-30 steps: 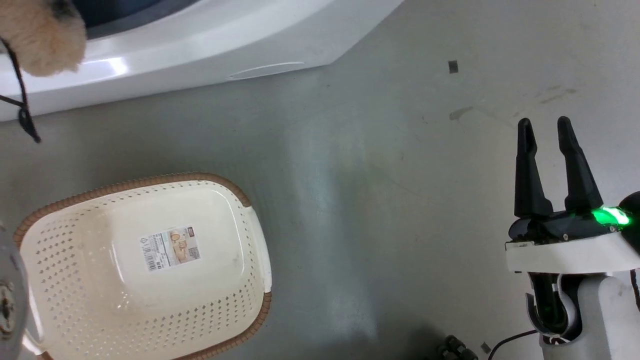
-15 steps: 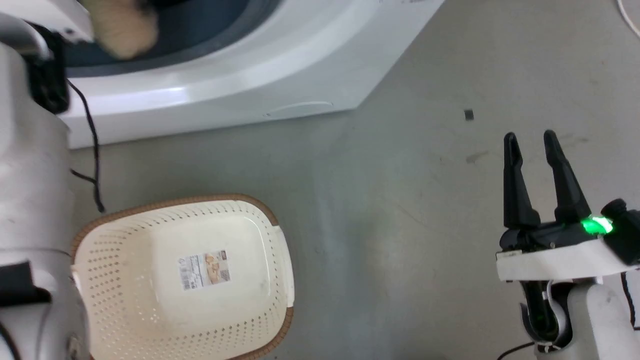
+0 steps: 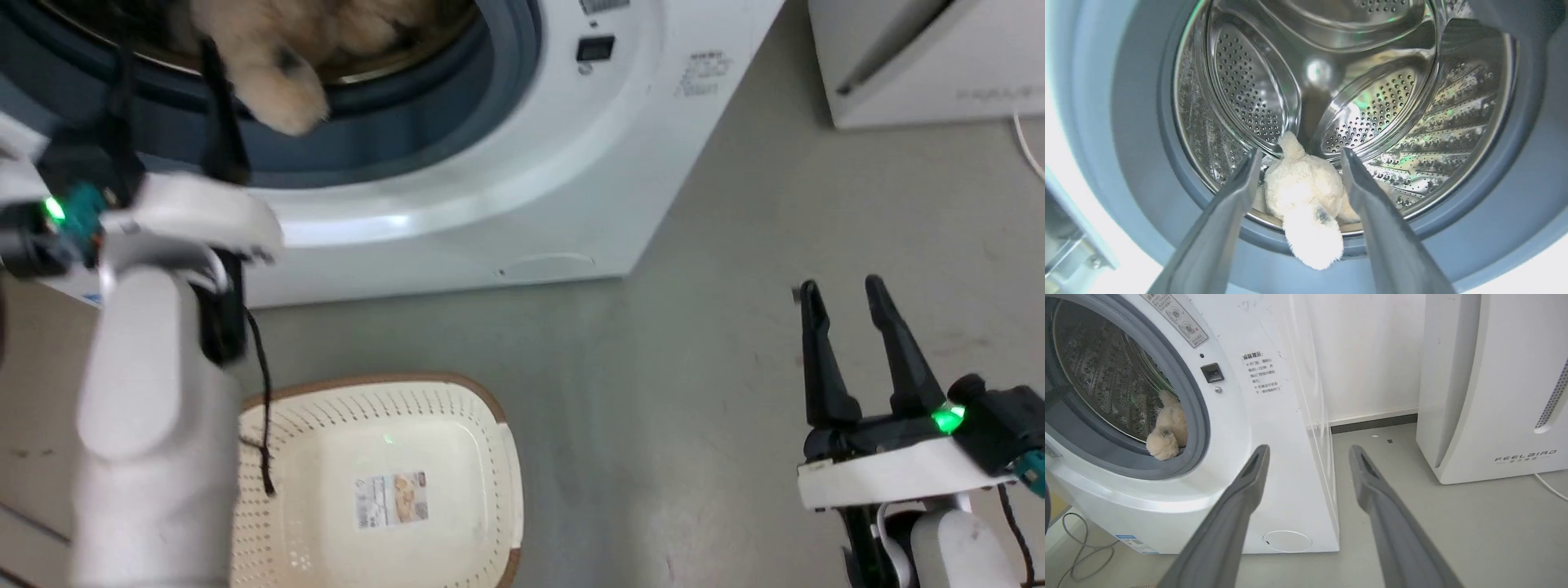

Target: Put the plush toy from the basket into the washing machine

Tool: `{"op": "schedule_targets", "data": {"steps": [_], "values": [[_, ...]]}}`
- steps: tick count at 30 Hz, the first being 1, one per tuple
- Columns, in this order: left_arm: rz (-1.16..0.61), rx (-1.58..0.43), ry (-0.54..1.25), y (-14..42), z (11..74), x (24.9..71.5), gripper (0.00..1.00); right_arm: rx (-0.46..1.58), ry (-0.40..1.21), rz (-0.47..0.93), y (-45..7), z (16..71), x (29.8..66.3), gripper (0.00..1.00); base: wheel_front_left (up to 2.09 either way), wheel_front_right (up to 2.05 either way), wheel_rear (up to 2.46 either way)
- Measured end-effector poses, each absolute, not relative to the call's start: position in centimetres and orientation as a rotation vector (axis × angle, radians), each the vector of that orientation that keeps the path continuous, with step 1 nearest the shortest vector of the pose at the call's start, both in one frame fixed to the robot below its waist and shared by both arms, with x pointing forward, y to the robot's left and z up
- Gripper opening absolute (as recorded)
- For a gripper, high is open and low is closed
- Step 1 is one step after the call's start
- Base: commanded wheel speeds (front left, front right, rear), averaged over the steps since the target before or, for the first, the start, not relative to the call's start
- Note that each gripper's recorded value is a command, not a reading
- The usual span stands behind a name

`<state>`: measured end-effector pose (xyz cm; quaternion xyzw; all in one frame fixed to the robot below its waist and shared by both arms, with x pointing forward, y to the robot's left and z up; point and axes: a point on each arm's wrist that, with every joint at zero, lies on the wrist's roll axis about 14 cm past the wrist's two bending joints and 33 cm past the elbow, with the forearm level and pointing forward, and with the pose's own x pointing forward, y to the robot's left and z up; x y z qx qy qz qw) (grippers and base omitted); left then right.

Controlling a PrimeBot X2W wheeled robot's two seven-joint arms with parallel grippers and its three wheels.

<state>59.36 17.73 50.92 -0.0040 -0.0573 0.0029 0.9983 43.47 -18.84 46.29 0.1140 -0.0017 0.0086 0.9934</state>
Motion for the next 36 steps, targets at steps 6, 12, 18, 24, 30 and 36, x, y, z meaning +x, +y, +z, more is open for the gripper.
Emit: {"op": "schedule_targets", "data": {"steps": [6, 12, 18, 24, 30, 36], "values": [[0.031, 0.003, -0.174, 18.0, 53.5, 54.3, 1.0, 0.213, -0.045, 0.052, -17.8, 48.3, 42.3, 1.0, 0.0, 0.0, 0.0], [0.095, -0.007, -0.199, 19.6, 54.7, 49.5, 1.0, 0.191, -0.112, 0.093, -16.7, 51.0, 41.3, 1.0, 0.0, 0.0, 0.0], [0.091, -0.012, -0.184, 19.9, 54.4, 45.0, 1.0, 0.179, -0.151, 0.121, -15.9, 52.6, 39.9, 1.0, 0.0, 0.0, 0.0], [0.038, -0.018, -0.133, 18.7, 52.6, 40.8, 1.0, 0.175, -0.172, 0.128, -15.7, 53.5, 38.2, 1.0, 0.0, 0.0, 0.0], [0.015, -0.016, -0.113, 17.9, 51.9, 37.8, 1.0, 0.164, -0.183, 0.128, -15.8, 53.9, 36.7, 1.0, 0.0, 0.0, 0.0], [0.032, -0.017, -0.123, 18.1, 52.2, 37.1, 1.0, 0.157, -0.188, 0.122, -16.1, 54.1, 36.3, 1.0, 0.0, 0.0, 0.0]]}}
